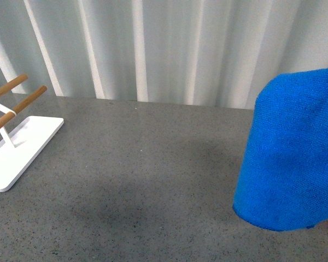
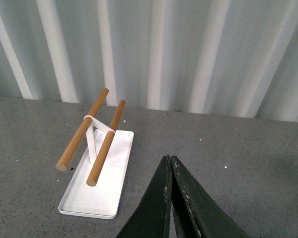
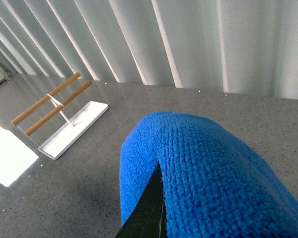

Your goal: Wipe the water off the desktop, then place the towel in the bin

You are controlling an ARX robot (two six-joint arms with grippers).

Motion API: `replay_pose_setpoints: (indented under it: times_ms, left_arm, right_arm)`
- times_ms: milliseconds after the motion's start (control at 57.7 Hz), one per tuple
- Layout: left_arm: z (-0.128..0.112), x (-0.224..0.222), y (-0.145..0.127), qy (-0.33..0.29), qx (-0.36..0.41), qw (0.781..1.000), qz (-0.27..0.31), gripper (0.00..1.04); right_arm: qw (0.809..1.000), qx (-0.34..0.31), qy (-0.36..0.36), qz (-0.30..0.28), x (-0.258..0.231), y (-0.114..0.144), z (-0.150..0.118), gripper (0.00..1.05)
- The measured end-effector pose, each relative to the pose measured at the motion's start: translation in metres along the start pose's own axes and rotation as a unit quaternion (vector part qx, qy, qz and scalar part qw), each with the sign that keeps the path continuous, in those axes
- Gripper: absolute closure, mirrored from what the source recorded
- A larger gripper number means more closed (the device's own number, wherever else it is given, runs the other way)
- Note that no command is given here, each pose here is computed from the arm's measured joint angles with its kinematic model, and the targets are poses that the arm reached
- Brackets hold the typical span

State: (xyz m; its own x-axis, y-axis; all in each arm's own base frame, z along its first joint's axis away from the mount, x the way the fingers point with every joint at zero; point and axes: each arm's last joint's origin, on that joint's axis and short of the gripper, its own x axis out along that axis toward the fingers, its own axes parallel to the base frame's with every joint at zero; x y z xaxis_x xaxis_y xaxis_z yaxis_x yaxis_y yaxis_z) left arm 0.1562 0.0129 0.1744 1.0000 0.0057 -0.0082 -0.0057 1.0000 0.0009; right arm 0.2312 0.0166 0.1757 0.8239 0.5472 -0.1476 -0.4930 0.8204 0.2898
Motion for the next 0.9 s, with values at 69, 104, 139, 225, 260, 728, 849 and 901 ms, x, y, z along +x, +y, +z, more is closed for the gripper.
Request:
replay_pose_setpoints:
  times_ms: [69,104,139,225,260,728,849,901]
  left_arm:
    - [-0.006,-0.005,-0.006,-0.007,0.0,1.0,0.008,1.01]
    - [-0.009,-0.008,-0.009,-0.002,-0.001,1.0,0.005,1.01]
    - [-0.009,-0.009,-0.011,0.0,-0.001,1.0,0.002,1.01]
    - [-0.006,-0.013,-0.013,-0.006,-0.001,1.0,-0.003,1.01]
    - [-0.006,-0.014,-0.013,-0.007,-0.001,1.0,-0.002,1.01]
    - [0.0,-0.034,-0.012,-0.017,-0.001,1.0,-0.002,1.01]
    - [0.001,-0.037,-0.012,-0.018,-0.001,1.0,-0.002,1.01]
    - [0.001,-0.038,-0.012,-0.018,-0.001,1.0,-0.002,1.01]
  right_arm:
    - [1.0,-0.003,0.007,0.0,0.0,0.001,-0.001,1.01]
    - [1.0,-0.004,0.007,0.0,0.0,0.001,-0.001,1.01]
    - [1.0,-0.006,0.008,0.0,0.0,0.001,-0.001,1.01]
    - [1.0,-0.008,0.009,0.0,0.0,0.002,0.0,1.01]
    - [1.0,-0.01,0.01,0.001,0.0,0.002,0.0,1.01]
    - [1.0,-0.022,0.013,0.007,0.005,0.011,-0.002,1.01]
    - [1.0,-0.023,0.013,0.008,0.005,0.011,-0.001,1.01]
    - [1.0,-0.023,0.012,0.007,0.004,0.012,-0.001,1.01]
